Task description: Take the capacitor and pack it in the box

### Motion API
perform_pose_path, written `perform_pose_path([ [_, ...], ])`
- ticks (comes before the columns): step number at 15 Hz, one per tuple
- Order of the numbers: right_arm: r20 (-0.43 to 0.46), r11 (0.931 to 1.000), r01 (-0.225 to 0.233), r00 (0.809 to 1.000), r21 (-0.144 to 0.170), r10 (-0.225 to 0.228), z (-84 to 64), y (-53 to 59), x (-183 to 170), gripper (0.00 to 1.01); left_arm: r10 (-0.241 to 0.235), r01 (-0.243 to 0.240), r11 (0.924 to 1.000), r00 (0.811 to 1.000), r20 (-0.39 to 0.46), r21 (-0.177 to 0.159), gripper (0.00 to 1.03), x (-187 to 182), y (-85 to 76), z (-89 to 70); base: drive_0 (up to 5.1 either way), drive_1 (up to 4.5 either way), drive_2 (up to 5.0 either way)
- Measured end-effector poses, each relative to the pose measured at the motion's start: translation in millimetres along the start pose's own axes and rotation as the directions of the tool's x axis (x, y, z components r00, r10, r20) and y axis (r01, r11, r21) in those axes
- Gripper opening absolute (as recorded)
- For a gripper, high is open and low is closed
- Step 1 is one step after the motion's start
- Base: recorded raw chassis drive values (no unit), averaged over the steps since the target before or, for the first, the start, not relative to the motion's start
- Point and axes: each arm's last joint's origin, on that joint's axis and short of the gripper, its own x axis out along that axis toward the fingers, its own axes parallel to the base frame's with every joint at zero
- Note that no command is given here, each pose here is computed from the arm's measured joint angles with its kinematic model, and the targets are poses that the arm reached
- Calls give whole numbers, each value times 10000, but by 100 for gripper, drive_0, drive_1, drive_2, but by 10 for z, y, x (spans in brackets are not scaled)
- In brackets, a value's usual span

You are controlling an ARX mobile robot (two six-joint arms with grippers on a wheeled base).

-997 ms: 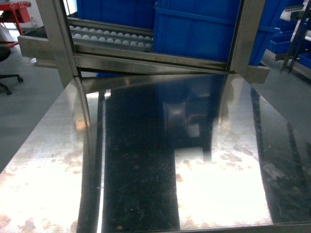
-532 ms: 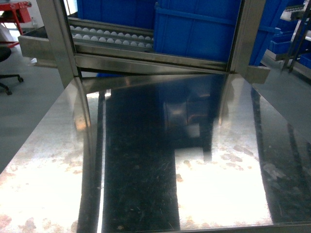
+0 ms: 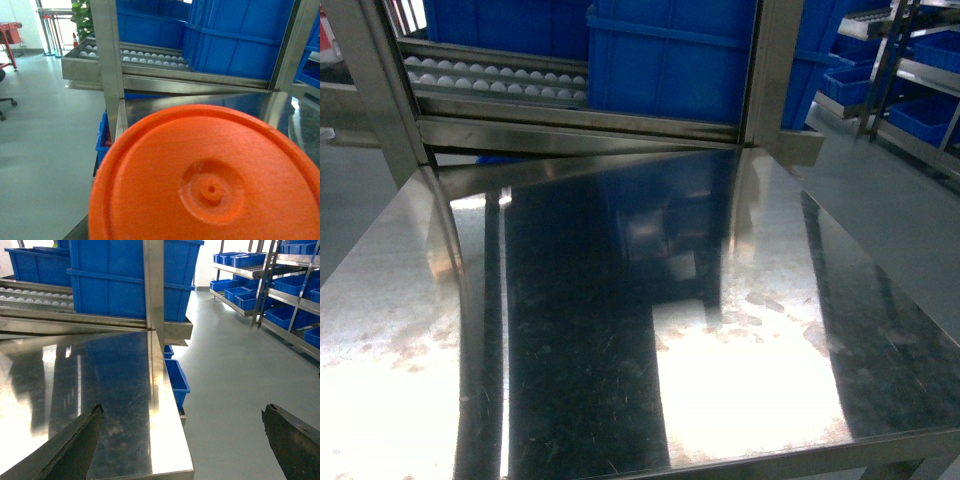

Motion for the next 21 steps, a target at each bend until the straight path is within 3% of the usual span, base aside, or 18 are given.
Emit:
perform_pose_path([
  [21, -4, 10000, 0, 10000, -4, 0, 0, 0, 0, 98, 8, -8, 10000, 10000, 4, 0, 43, 0, 0, 0, 0, 0, 0],
])
